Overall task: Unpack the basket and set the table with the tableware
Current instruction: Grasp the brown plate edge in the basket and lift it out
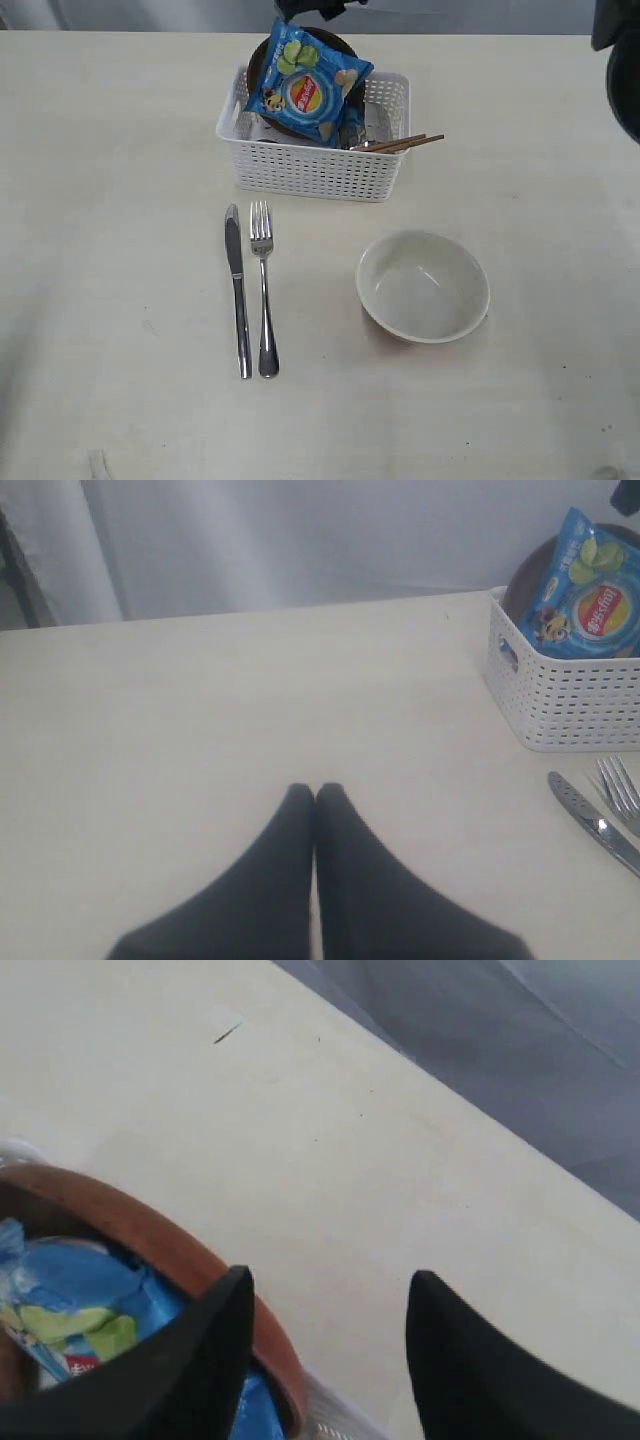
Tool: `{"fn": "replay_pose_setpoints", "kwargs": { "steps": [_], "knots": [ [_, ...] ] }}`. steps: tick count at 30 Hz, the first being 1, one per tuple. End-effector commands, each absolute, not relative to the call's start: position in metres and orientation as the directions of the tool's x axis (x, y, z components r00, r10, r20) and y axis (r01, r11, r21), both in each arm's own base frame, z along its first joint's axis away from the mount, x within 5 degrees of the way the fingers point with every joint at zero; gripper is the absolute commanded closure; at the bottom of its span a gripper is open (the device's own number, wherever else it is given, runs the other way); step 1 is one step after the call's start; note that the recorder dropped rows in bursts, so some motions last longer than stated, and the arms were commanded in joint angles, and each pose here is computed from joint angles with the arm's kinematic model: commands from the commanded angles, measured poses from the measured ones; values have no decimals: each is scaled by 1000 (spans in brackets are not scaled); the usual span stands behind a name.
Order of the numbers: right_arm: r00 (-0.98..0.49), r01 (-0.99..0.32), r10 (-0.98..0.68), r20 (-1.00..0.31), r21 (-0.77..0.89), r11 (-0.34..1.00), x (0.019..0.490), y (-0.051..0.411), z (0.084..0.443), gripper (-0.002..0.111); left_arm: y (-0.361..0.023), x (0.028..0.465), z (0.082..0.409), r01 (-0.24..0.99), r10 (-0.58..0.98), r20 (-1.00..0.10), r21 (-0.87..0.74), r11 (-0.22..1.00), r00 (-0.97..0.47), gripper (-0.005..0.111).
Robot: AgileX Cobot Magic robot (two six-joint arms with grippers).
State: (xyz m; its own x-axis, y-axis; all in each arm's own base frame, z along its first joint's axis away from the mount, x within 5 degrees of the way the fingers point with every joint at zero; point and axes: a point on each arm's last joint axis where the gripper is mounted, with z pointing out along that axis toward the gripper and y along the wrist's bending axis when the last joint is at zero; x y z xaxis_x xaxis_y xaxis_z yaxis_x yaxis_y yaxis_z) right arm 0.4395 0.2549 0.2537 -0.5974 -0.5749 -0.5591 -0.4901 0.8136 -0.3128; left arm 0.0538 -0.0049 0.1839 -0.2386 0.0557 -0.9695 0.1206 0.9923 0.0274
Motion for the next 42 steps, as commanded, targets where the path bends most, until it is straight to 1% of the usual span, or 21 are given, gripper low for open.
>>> {"fn": "replay_pose_setpoints", "kwargs": {
  "steps": [1, 8, 11, 16, 19, 26, 30, 31, 32, 36, 42],
  "knots": [
    [-597, -510, -606, -525, -334, 792, 443, 253, 243, 62, -5, 54, 184, 119, 55, -972, 28, 993, -230, 107],
    [-597, -519, -614, -517, -334, 787, 445, 255, 235, 62, -5, 54, 184, 119, 55, -972, 28, 993, -230, 107],
    [-591, -562, -642, -489, -321, 762, 444, 257, 228, 62, -5, 54, 184, 119, 55, -972, 28, 993, -230, 107],
    [-577, -594, -670, -468, -322, 737, 443, 259, 224, 62, -5, 54, 184, 119, 55, -972, 28, 993, -230, 107],
    [-545, -637, -706, -452, -324, 699, 442, 260, 223, 62, -5, 54, 184, 119, 55, -972, 28, 993, -230, 107],
    [-421, -721, -823, -382, -409, 559, 443, 260, 222, 62, -5, 54, 184, 120, 44, -972, 16, 993, -231, 107],
    [-405, -719, -827, -389, -423, 551, 444, 260, 223, 62, -5, 54, 184, 120, 44, -972, 16, 993, -231, 107],
    [-403, -718, -827, -393, -425, 552, 444, 261, 223, 64, -5, 54, 184, 120, 44, -972, 16, 993, -231, 107],
    [-402, -718, -827, -394, -425, 552, 444, 261, 223, 70, -5, 54, 184, 120, 44, -972, 16, 993, -231, 107],
    [-411, -712, -819, -401, -420, 563, 444, 261, 223, 109, -5, 54, 184, 120, 44, -972, 16, 993, -231, 107],
    [-423, -717, -822, -382, -414, 561, 441, 260, 225, 109, -5, 54, 184, 120, 44, -972, 16, 993, -231, 107]
  ]
}}
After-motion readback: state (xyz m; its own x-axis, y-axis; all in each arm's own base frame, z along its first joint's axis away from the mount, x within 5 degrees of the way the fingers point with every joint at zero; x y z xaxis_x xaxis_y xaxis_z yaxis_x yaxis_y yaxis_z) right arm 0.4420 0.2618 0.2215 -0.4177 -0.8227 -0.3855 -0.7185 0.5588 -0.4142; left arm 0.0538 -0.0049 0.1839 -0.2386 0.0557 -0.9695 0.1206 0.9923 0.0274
